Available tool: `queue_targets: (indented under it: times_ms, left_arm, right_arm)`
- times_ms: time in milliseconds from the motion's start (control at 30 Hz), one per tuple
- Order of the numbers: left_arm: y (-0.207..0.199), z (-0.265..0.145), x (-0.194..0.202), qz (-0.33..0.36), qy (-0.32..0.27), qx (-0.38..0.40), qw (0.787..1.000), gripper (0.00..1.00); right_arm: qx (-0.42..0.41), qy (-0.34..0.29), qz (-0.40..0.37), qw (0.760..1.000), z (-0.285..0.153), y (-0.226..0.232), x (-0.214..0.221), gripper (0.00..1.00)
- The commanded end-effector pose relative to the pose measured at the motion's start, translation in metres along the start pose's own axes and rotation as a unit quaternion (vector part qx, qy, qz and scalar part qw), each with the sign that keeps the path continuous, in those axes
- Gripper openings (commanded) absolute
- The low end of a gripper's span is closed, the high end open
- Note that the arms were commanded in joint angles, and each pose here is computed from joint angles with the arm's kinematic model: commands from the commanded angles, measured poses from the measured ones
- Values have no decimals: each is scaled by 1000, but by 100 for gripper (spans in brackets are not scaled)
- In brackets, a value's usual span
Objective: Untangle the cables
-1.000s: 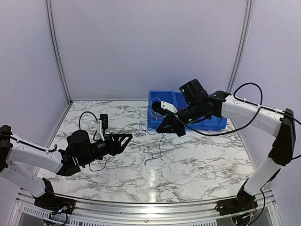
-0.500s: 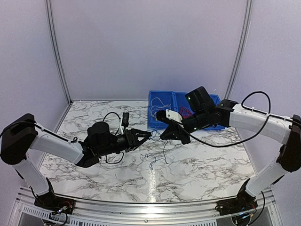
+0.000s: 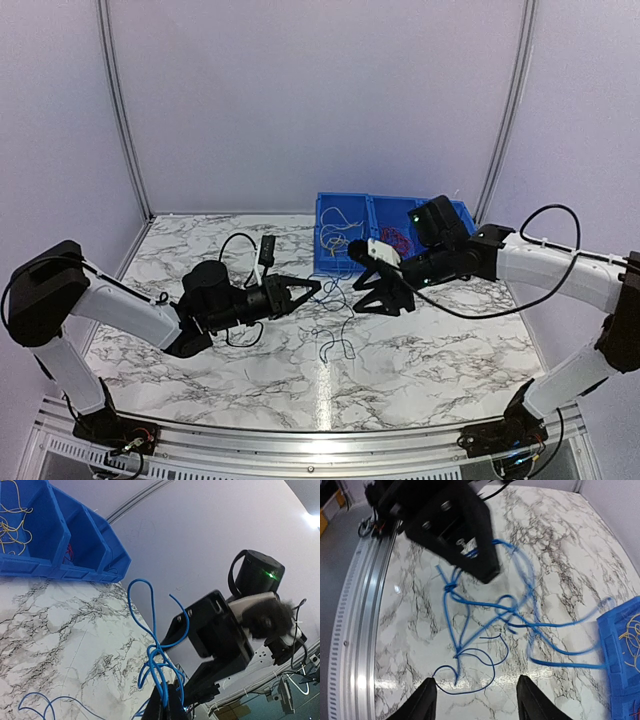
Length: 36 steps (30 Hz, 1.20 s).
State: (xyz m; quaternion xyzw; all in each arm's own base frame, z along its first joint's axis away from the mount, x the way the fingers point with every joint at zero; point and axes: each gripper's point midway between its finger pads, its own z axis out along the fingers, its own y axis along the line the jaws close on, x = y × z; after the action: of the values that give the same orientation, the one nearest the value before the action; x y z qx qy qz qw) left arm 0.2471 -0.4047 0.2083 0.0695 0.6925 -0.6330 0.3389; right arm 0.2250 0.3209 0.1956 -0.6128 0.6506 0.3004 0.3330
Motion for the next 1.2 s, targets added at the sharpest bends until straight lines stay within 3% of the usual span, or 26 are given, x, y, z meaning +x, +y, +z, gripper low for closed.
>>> queue_targets:
  times_ms: [0, 333, 433, 500, 800, 967, 1000, 1100, 1167]
  left_arm:
    - [-21, -11, -7, 73, -16, 33, 997, 0]
    - [-34, -10, 6, 124, -1, 52, 991, 0]
    - [-34, -9, 10, 128, 3, 50, 990, 0]
    - [-33, -8, 11, 129, 3, 49, 990, 0]
    - [-38, -9, 16, 165, 9, 47, 985, 0]
    - [-41, -9, 21, 182, 16, 44, 982, 0]
    - [-40, -8, 23, 183, 18, 42, 982, 0]
    - [-37, -9, 24, 188, 21, 32, 981, 0]
    - [-34, -10, 24, 190, 19, 24, 981, 0]
  right_arm:
    - [5, -105, 65, 992, -46, -31, -44, 59]
    - [-44, -117, 106, 987, -43, -31, -53, 63]
    - [-63, -111, 121, 984, -37, -30, -52, 79]
    - [-62, -106, 110, 986, -34, -30, -49, 84]
    - [-19, -76, 144, 986, -20, -55, -37, 82]
    - [-62, -78, 161, 982, -7, -53, -36, 60]
    - [-67, -80, 161, 981, -7, -53, -37, 52]
    - [-65, -88, 156, 982, -9, -54, -42, 16]
    - [-60, -86, 151, 983, -10, -54, -42, 5]
